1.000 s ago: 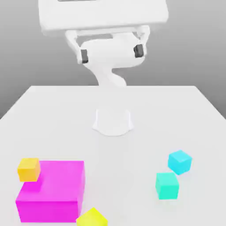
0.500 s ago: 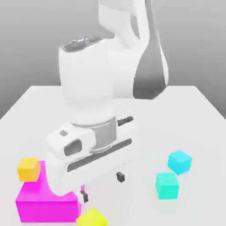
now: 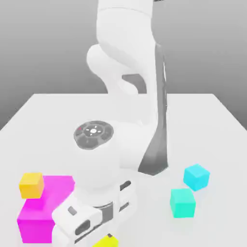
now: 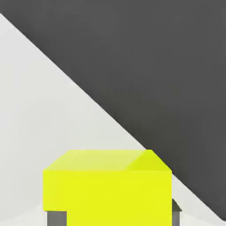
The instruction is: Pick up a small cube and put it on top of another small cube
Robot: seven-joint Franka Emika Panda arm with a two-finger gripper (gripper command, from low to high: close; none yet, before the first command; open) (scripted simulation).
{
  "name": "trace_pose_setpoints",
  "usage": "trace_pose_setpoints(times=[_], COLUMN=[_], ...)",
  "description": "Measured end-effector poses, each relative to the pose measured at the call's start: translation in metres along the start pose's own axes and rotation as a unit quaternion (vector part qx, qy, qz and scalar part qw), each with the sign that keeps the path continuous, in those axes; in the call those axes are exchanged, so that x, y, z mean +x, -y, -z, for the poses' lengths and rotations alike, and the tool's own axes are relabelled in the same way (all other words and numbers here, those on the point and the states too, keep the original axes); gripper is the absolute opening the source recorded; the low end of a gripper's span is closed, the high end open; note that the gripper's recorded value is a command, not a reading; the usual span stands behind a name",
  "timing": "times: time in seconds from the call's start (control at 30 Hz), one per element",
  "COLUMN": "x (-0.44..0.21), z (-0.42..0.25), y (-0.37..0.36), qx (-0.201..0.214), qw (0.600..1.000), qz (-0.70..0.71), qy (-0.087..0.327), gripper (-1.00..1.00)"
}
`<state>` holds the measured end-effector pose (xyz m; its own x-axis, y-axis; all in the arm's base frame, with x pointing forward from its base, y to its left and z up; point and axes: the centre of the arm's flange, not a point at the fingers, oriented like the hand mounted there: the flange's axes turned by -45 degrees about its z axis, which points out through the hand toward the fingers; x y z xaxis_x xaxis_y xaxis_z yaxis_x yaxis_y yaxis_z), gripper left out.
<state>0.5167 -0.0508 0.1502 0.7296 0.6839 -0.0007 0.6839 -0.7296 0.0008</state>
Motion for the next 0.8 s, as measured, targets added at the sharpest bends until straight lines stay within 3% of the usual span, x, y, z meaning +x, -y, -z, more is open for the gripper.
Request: trace_pose_setpoints(times=[0.13,0.33,0.5,0.7,0.73,0.8], x=[0.004,0.04,0.053,0.046,0.045,0.045], z=[0.046,0.072,0.098,0.054,0.045,0.045], y=[0.012,0.125,0.236,0.251,0.251,0.251], qx=[0.006,0.027,0.012,0.001,0.001,0.001], qw=[1.0,0.998,0.99,0.989,0.989,0.989], qz=[0.004,0.064,0.144,0.148,0.147,0.147], qy=[-0.001,-0.002,0.0,0.0,0.0,0.0], gripper=[-1.0,-1.0,-1.0,-1.0,1.0,1.0])
